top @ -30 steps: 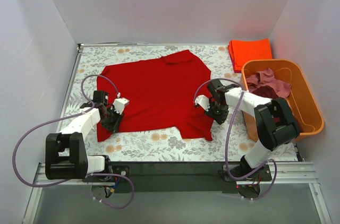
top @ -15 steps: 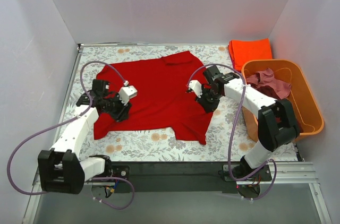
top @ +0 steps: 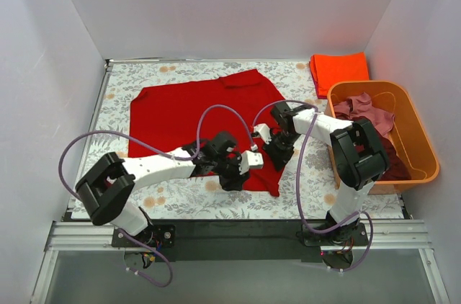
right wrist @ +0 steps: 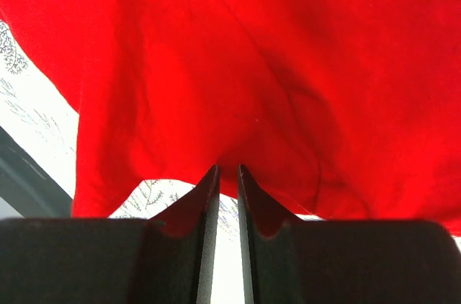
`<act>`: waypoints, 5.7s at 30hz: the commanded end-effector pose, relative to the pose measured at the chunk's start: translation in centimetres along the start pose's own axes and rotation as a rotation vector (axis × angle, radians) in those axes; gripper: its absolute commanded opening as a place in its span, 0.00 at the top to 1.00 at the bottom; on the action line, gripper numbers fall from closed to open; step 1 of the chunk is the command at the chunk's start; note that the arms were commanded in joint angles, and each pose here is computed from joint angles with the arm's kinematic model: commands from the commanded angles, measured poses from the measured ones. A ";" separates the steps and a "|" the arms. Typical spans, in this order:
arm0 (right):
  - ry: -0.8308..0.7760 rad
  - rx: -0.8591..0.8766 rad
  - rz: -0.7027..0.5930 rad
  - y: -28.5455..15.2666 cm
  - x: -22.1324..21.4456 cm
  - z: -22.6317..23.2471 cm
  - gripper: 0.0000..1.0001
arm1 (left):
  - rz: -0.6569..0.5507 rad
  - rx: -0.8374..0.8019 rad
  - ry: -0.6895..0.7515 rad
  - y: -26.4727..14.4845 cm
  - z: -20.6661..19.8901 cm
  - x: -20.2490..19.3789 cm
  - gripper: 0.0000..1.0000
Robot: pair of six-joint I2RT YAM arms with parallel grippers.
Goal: Fold and stack the t-shirts
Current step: Flatten the tshirt out, then fold the tshirt
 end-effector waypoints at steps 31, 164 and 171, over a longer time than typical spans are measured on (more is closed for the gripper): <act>-0.134 -0.104 0.119 0.7 -5.9 0.7 0.78 | 0.074 -0.120 -0.026 -4.2 -4.1 -2.4 0.63; 0.210 -0.187 -0.807 -11.5 25.9 -17.6 0.99 | -0.117 0.829 -0.677 -25.8 39.1 -31.2 0.62; 0.204 -0.189 -0.811 -11.7 25.9 -17.7 0.99 | -0.097 0.850 -0.644 -25.8 40.0 -32.3 0.61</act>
Point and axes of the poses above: each gripper's point midway between its finger pads, its own y axis out along the fingers, its own z axis along the line the jaws close on, x = y × z, the point moved 4 cm from there along -y, back along the fingers, and after that the axes turned 14 degrees about y, right-handed, at the moved point
